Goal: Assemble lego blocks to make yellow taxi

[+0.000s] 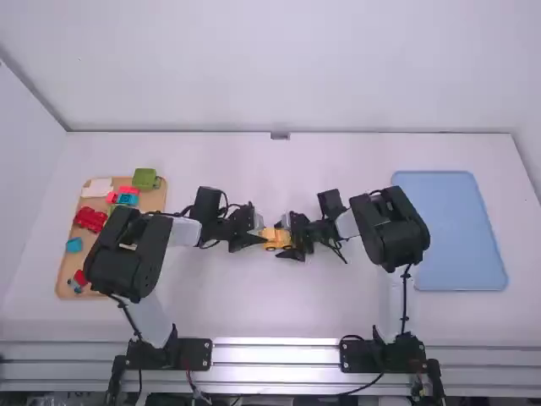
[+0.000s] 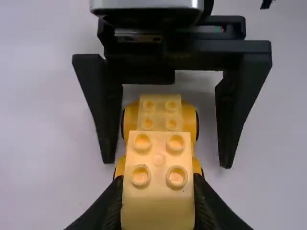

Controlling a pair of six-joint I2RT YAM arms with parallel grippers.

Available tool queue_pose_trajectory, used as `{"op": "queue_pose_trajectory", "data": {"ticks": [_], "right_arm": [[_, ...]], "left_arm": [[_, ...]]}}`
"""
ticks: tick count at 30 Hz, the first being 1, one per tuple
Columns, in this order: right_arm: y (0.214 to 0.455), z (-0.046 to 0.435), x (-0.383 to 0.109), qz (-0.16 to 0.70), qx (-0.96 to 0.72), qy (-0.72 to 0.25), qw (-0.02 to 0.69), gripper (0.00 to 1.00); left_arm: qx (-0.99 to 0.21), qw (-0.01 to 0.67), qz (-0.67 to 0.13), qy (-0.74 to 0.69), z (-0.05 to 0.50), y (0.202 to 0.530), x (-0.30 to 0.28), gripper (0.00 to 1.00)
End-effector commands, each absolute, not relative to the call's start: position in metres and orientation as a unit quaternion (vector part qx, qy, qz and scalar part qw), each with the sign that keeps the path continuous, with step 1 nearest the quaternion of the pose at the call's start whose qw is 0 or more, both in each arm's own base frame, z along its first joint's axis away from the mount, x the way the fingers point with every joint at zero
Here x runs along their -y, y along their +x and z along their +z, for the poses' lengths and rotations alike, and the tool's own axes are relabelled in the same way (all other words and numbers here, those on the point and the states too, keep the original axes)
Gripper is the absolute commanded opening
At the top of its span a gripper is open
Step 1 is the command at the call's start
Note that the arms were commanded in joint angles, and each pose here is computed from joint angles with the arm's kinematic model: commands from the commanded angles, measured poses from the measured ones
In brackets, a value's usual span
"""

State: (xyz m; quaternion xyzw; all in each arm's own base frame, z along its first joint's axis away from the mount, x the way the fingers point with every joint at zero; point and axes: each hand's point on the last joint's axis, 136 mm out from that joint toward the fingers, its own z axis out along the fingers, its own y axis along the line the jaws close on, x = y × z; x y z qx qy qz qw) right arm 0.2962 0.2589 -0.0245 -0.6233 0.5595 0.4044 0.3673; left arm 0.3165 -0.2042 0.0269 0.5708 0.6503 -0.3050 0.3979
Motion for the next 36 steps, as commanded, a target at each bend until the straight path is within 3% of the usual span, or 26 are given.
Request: {"op": "queue_pose_trajectory", "data": {"ticks": [1,2,4,5,6,36], "right_arm": [[0.295,-0.028,-0.257,0.408,-0.566,-0.618,0.362,0.77],[0.294,-0.028,-0.257,0.408,-0.566,-0.618,0.362,0.67],[0.294,-0.028,-0.257,0.409,-0.566,-0.619,0.361,0.56],[0.294,-0.028,-0.258,0.409,-0.565,-0.619,0.361,0.45],[0.294,-0.028,-0.257,0.408,-0.566,-0.618,0.361,0.41],[0.284,-0.032,-0.255,0.417,-0.570,-0.620,0.343,0.41]], "left_arm": [[-0.651,0.384,-0.311,0.577,0.020,0.308,0.211,0.12],[-0.654,0.383,-0.306,0.577,0.018,0.309,0.210,0.12],[-0.654,0.381,-0.303,0.579,0.017,0.309,0.211,0.11],[-0.653,0.382,-0.304,0.579,0.018,0.309,0.211,0.11],[-0.654,0.381,-0.304,0.578,0.018,0.309,0.210,0.11],[-0.660,0.360,-0.317,0.578,0.012,0.297,0.213,0.07]]}}
